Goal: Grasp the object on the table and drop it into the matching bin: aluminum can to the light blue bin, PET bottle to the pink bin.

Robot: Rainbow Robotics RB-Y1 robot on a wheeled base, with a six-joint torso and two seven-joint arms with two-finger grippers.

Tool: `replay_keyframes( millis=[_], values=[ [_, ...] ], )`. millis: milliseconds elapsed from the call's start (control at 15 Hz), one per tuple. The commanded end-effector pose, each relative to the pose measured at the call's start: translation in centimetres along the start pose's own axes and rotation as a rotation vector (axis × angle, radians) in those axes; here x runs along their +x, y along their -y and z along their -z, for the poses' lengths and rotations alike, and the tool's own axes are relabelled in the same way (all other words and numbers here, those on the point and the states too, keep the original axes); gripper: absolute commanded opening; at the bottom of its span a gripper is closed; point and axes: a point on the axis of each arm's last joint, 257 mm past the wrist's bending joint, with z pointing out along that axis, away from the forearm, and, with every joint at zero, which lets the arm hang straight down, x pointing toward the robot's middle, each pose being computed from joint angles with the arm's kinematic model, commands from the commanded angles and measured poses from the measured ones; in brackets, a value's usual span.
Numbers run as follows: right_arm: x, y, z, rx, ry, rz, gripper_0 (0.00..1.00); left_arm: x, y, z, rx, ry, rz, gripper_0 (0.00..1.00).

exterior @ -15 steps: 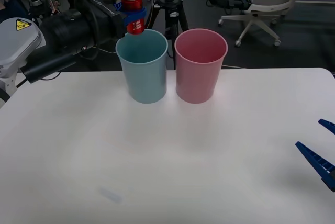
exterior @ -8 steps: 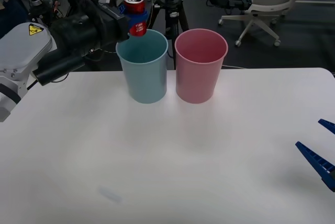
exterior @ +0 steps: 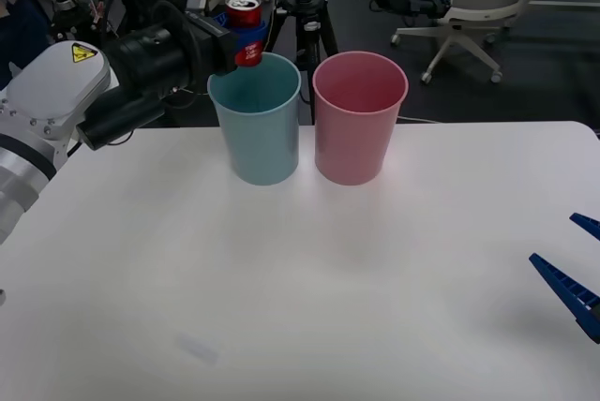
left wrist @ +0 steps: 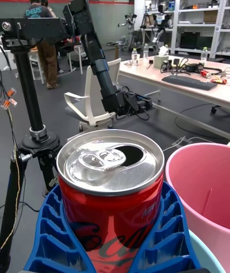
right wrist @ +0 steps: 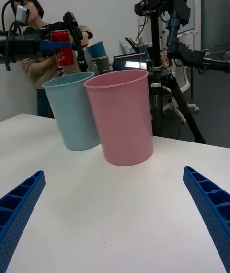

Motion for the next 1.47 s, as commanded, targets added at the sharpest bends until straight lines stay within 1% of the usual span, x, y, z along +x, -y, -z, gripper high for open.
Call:
replay_keyframes(
  millis=[67,133,533,933,1133,1200,1333,1467],
  values=[
    [0.0,0.0,0.0,0.0,0.0,0.0,1.0,-0.1,0.1,0.0,0.002,0.003,0.012,0.81],
    [0.0,0.0,0.0,0.0,0.0,0.0,1.0,-0.1,0.1,-0.1,0.003,0.003,0.014,1.0],
    [0.0,0.0,0.0,0.0,0.0,0.0,1.0,-0.2,0.3,0.0,0.01,0.009,0.031,1.0],
    [0.0,0.0,0.0,0.0,0.0,0.0,1.0,-0.2,0.4,0.0,0.011,0.009,0.028,1.0],
    [0.0,0.0,0.0,0.0,0.0,0.0,1.0,-0.6,1.2,0.0,0.038,0.016,0.03,1.0],
    [0.0,0.0,0.0,0.0,0.0,0.0,1.0,-1.0,1.0,0.4,0.04,0.022,0.021,1.0],
    [0.0,0.0,0.0,0.0,0.0,0.0,1.0,-1.5,0.9,1.3,0.051,0.036,0.024,1.0],
    [0.0,0.0,0.0,0.0,0.0,0.0,1.0,-2.2,1.0,2.8,0.084,0.042,0.022,1.0]
  ],
)
